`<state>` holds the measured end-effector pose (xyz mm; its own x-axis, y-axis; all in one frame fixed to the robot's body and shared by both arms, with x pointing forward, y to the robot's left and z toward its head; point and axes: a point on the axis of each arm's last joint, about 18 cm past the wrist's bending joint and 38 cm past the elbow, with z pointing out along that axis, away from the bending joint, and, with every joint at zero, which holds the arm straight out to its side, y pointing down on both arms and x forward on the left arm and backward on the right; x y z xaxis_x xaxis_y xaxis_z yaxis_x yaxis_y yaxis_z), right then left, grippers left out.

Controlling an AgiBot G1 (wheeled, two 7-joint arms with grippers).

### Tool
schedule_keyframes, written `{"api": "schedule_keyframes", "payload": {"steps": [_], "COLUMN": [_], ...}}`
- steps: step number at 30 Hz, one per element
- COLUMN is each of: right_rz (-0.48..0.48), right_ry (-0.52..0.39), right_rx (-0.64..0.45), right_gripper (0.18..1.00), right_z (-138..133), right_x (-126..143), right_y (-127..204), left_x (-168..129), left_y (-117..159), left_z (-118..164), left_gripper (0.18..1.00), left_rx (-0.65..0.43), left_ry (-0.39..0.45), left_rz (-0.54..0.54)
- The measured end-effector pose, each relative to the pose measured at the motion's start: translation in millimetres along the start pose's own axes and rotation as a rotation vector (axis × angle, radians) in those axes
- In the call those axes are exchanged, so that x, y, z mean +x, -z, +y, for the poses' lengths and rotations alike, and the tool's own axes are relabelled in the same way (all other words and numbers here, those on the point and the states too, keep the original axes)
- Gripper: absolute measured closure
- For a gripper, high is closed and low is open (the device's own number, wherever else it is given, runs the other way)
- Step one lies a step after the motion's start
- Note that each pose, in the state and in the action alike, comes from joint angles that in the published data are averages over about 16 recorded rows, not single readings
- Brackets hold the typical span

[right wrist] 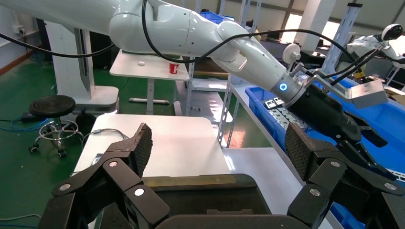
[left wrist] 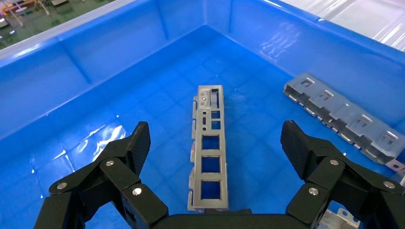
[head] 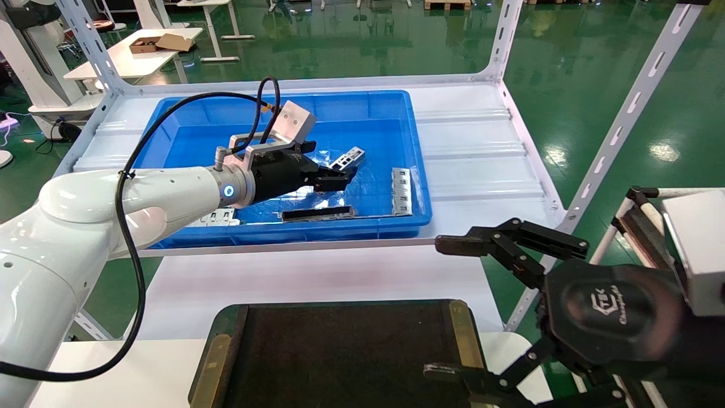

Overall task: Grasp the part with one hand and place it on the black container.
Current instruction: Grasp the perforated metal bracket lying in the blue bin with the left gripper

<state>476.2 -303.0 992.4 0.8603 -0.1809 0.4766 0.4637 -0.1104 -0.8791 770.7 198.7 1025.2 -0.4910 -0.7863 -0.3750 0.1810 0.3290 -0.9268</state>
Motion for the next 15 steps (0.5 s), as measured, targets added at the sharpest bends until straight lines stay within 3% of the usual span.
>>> {"api": "schedule_keyframes", "payload": {"steps": [10,15], "right_rz": [0.000,0.000], "right_ry": [0.000,0.000], "right_rx": [0.000,0.000], "right_gripper": [0.223,0.276], "right_z": [0.0,0.0], "right_x": [0.0,0.0], "right_y": [0.0,0.0], "left_x": [0.9,1.8], "left_y": [-4.3,-5.8], "left_z": [13.0,18.5], "left_gripper": [0.223,0.279], "left_rx": [-0.022,-0.031], "left_ry": [0.011,0.017], "left_rz": [-0.021,-0.031]}}
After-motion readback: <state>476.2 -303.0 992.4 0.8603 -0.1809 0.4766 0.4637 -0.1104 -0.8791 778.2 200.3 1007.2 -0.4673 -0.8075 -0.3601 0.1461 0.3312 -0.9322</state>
